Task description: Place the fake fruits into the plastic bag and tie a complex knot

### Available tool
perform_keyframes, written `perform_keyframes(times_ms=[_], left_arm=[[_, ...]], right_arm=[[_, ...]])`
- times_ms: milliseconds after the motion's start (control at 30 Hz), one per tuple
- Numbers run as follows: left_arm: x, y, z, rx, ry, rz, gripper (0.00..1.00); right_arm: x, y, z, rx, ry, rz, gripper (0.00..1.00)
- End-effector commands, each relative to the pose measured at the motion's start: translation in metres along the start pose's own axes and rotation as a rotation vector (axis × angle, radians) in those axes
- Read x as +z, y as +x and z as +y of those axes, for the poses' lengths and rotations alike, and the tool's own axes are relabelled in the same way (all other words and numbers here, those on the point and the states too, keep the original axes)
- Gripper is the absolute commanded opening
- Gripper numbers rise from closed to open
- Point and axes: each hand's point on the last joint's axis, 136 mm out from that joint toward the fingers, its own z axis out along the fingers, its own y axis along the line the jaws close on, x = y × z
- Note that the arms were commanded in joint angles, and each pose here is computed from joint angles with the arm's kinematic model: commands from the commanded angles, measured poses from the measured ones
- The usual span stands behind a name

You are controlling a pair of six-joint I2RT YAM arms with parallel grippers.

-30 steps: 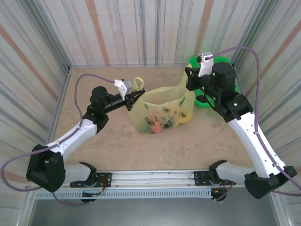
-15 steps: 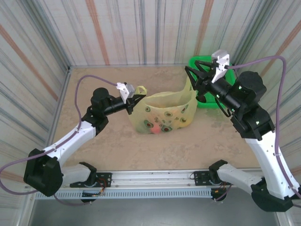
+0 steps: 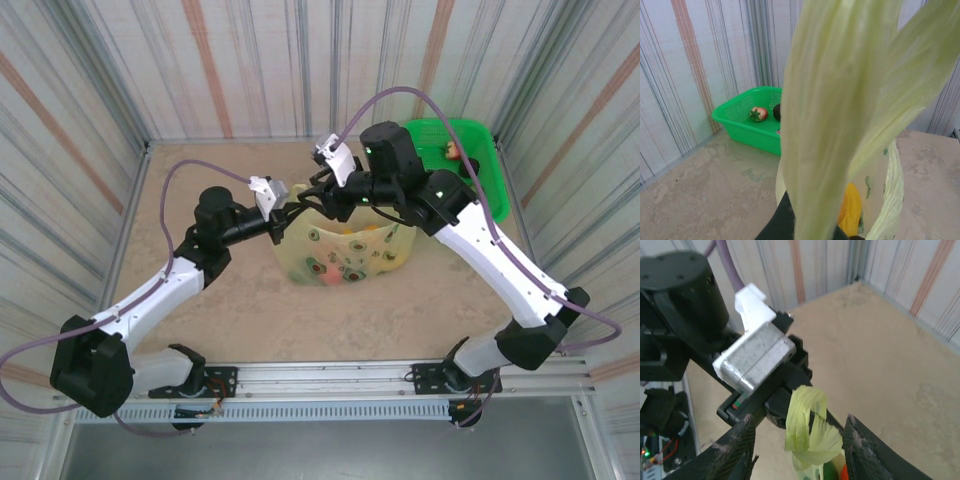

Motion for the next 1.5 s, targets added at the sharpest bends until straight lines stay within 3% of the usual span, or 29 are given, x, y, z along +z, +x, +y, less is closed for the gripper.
perform_keyframes(times_ms=[0, 167, 367, 567, 733, 933, 1067, 1467], left_arm=[[0.0, -0.009, -0.004, 0.024, 0.016, -0.016, 0.03], [0.0, -0.009, -0.005, 0.033, 0.018, -0.015, 0.06], [-0.001, -0.006, -0.01, 0.085, -0.011, -0.01, 0.11], [-0.001, -0.008, -0.012, 0.104, -0.041, -0.027, 0.15], [0.0, -0.014, -0.004, 0.087, -0.086, -0.078, 0.19], [0.003, -0.017, -0.004, 0.059, -0.074, -0.127, 0.35], [0.002, -0.02, -0.005, 0.063, -0.076, -0.145, 0.38], [0.015, -0.019, -0.005, 0.044, -0.052, -0.154, 0.29]], right_arm=[[-0.008, -0.008, 0.008, -0.021, -0.016, -0.001, 0.39], [-0.012, -0.019, 0.002, -0.022, 0.02, -0.043, 0.0], [-0.027, -0.049, -0.009, 0.143, 0.047, -0.131, 0.0], [-0.022, -0.054, -0.008, 0.305, 0.004, -0.107, 0.0], [-0.014, -0.048, -0.001, 0.339, -0.045, -0.076, 0.0], [-0.014, -0.049, 0.005, 0.353, -0.086, -0.08, 0.0], [-0.011, -0.049, 0.006, 0.371, -0.095, -0.082, 0.0], [-0.003, -0.053, 0.014, 0.413, -0.173, -0.11, 0.0]])
